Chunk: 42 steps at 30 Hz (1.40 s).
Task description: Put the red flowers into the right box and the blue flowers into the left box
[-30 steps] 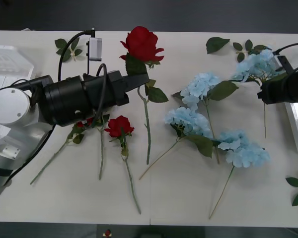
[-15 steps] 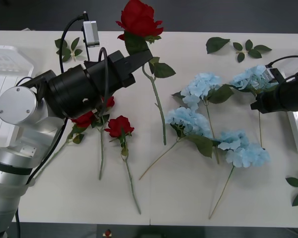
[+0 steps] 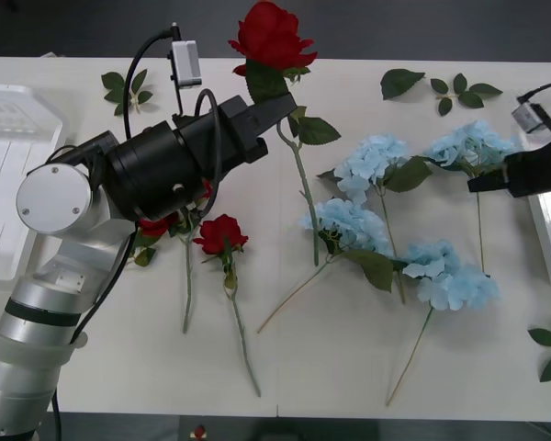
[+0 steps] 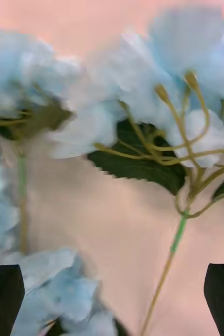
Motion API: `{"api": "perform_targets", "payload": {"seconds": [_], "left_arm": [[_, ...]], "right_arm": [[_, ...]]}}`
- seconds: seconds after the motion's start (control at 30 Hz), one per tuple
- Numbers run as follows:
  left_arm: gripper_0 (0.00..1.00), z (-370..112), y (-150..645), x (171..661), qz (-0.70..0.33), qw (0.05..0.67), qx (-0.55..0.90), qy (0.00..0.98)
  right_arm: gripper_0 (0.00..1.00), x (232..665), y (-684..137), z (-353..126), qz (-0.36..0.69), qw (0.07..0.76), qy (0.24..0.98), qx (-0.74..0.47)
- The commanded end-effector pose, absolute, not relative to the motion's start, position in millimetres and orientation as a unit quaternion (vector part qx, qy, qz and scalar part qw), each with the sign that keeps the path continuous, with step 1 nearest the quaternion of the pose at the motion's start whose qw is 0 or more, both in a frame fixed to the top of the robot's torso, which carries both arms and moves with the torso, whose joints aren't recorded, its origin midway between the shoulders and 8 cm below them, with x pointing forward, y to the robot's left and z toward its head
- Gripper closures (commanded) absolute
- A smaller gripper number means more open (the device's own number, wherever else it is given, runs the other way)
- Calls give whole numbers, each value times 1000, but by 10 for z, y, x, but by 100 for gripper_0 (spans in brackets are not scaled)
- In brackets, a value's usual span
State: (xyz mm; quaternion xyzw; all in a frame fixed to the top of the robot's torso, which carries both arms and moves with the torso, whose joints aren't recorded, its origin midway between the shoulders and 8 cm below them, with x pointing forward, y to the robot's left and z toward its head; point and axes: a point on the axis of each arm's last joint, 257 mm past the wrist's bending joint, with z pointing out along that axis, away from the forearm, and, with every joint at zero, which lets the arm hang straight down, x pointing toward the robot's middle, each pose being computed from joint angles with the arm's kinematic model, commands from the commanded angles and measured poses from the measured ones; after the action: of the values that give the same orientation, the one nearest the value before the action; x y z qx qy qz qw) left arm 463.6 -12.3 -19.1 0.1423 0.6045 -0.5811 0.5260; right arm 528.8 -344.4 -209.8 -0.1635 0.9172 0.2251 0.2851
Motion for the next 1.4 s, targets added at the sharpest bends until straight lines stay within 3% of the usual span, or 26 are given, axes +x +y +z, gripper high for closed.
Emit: {"api": "perform_targets", "payload": {"seconds": [0.03, 0.3, 0.47, 1.0, 1.2, 1.4], "left_arm": [[100, 23, -247, 4592, -593, 524, 151, 592], [100, 23, -384, 4581, -601, 515, 151, 593], [100, 57, -514, 4583, -612, 515, 129, 586], [100, -44, -560, 4593, -608, 508, 132, 595], [100, -50, -558, 4597, -608, 508, 131, 596], [100, -56, -551, 4601, -608, 507, 131, 597]], "right_arm": [[0, 5311, -3408, -1345, 252, 341, 876, -229], [0, 5073, -2922, -909, 346, 409, 802, -265], [0, 4785, -2453, -890, 365, 445, 772, -270], [0, 3619, -1101, -1259, 451, 425, 712, -331], [0, 3491, -795, -1325, 465, 438, 691, -338], [0, 3635, -476, -1376, 459, 467, 676, -336]]}}
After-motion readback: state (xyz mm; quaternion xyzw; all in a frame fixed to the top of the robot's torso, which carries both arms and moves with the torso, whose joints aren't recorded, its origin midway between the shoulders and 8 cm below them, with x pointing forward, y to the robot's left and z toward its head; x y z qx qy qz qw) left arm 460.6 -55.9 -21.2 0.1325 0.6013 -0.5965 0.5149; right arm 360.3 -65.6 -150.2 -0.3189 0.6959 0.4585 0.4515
